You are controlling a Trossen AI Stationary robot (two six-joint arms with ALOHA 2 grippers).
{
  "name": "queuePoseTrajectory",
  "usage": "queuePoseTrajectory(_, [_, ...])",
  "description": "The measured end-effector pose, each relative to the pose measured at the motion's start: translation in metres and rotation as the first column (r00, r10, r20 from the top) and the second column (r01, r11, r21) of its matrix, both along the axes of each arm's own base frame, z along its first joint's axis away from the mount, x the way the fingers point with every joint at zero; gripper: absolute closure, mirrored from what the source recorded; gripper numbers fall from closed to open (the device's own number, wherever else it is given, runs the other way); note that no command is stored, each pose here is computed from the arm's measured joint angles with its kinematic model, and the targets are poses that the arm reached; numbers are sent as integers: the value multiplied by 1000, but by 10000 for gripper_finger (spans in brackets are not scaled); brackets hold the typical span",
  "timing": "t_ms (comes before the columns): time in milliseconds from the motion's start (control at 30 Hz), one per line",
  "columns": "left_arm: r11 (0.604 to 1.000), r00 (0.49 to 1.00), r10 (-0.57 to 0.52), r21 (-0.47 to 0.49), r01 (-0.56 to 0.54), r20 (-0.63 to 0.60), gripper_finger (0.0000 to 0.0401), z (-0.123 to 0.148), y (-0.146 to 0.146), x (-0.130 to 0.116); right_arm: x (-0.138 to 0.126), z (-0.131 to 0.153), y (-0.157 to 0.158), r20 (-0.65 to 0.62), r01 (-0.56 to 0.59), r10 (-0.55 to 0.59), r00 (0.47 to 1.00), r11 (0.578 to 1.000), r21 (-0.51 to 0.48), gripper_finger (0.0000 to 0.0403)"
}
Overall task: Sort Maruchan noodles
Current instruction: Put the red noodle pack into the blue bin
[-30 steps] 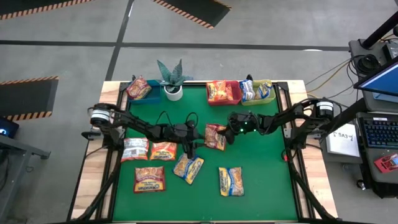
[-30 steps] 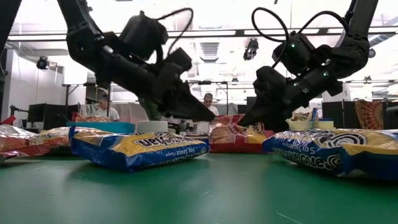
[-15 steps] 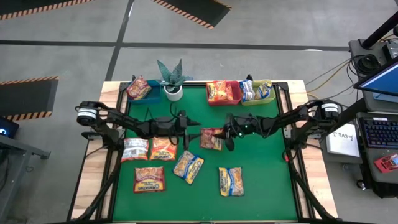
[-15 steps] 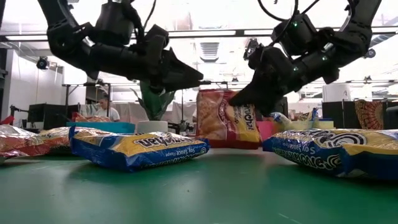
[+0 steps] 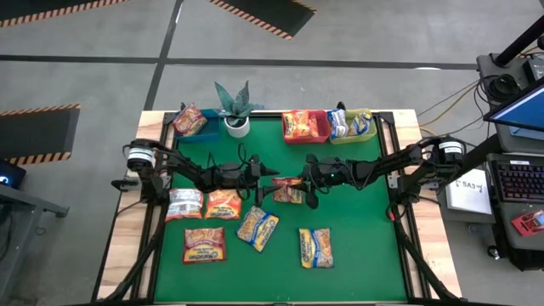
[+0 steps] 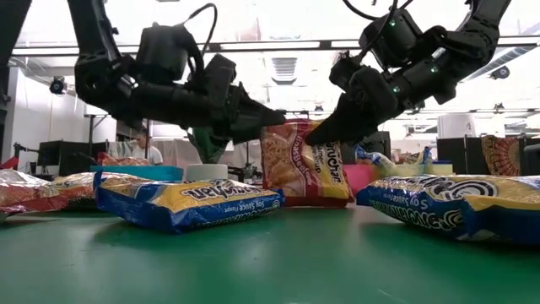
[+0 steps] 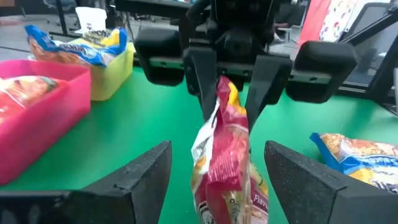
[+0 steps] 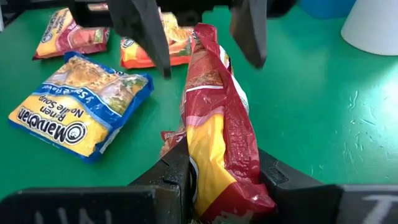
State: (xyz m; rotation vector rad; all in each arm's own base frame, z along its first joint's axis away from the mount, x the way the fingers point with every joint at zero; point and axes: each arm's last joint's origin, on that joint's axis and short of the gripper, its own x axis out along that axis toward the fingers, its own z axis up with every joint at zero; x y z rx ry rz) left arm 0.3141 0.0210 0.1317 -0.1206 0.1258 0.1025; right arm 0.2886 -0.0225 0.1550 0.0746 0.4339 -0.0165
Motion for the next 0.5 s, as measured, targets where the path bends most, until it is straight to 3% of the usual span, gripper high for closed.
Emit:
queuePoseTrajectory(233, [999, 999, -39, -30, 39, 3, 182, -7, -1, 3, 0, -1, 0, -5, -4, 4, 1000, 1000, -9, 315])
queuePoseTrajectory(500, [998, 999, -38, -40, 38, -12, 291, -9, -1, 3, 0, -1, 0, -4, -9, 9, 1000, 1000, -18, 314])
